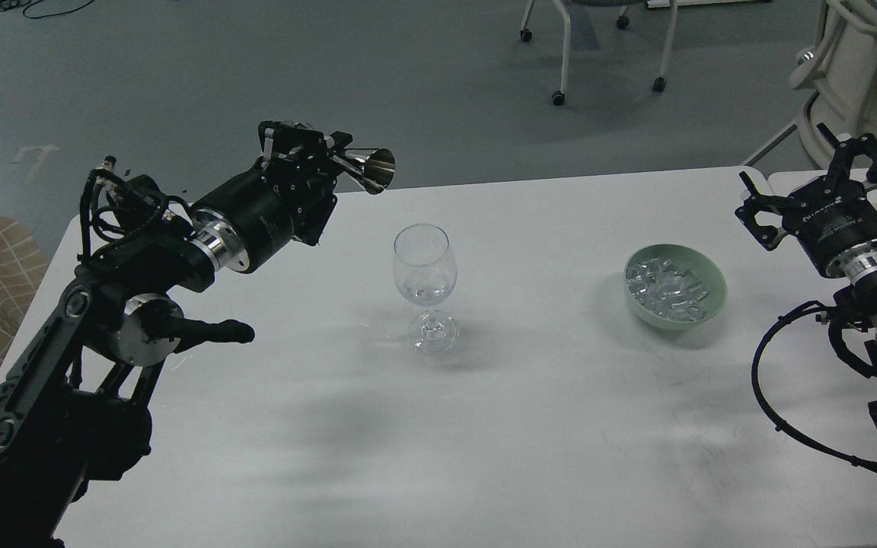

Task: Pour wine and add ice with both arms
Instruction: 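Rotate the jigger back upright and withdraw the left gripper, then lower the jigger onto the table with the left gripper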

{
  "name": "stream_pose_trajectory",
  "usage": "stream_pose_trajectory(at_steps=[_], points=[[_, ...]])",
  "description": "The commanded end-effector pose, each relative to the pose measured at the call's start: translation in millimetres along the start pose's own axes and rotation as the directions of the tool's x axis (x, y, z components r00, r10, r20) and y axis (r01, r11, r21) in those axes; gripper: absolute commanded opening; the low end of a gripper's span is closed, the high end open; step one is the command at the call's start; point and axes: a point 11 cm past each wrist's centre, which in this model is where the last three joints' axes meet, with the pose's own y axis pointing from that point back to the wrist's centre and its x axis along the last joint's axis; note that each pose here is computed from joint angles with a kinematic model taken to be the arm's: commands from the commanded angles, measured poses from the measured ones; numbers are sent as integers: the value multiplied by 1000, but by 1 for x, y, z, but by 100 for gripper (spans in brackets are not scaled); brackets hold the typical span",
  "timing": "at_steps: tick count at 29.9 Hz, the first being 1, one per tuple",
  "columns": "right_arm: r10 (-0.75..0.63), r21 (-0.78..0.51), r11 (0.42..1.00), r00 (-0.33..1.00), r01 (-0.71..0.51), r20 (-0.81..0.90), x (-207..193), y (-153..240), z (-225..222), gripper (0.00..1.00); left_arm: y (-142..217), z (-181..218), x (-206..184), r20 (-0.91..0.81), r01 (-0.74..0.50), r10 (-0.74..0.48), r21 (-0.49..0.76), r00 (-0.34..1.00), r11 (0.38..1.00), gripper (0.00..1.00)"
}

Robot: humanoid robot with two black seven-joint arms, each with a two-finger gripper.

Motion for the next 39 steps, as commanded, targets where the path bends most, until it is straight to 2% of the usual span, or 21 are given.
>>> stream_pose_trajectory(at_steps=[1, 6, 11, 13, 16, 20, 26, 35, 39], points=[[5, -5, 1000, 1000, -5, 1, 2, 2, 2, 100, 10, 7, 15, -186, -14, 4, -54, 983, 998, 0], [9, -10, 1000, 1000, -9, -1, 4, 5, 3, 100, 28, 12, 50, -398, -104, 57, -97, 916, 990, 0], [10, -10, 1000, 1000, -10, -22, 5, 6, -4, 100, 53, -9, 97, -558, -210, 131, -80, 819, 974, 0], [10, -14, 1000, 1000, -10, -26, 5, 6, -3, 100, 66, -15, 127, -699, -269, 128, -95, 704, 959, 0], [10, -14, 1000, 1000, -10, -26, 5, 6, -3, 100, 76, -35, 157, -812, -318, 130, -72, 570, 945, 0], [11, -16, 1000, 1000, -12, -27, 4, 6, -3, 100, 80, -66, 184, -863, -370, 194, 9, 466, 929, 0], [9, -15, 1000, 1000, -9, -30, 2, 5, -3, 100, 76, -95, 197, -888, -407, 283, 123, 362, 905, 0], [13, -8, 1000, 999, -13, -52, 1, 5, -13, 100, 64, -124, 224, -913, -445, 359, 243, 196, 862, 0], [13, -12, 1000, 998, -13, -54, 1, 5, -12, 100, 66, -130, 226, -911, -448, 371, 259, 182, 856, 0]])
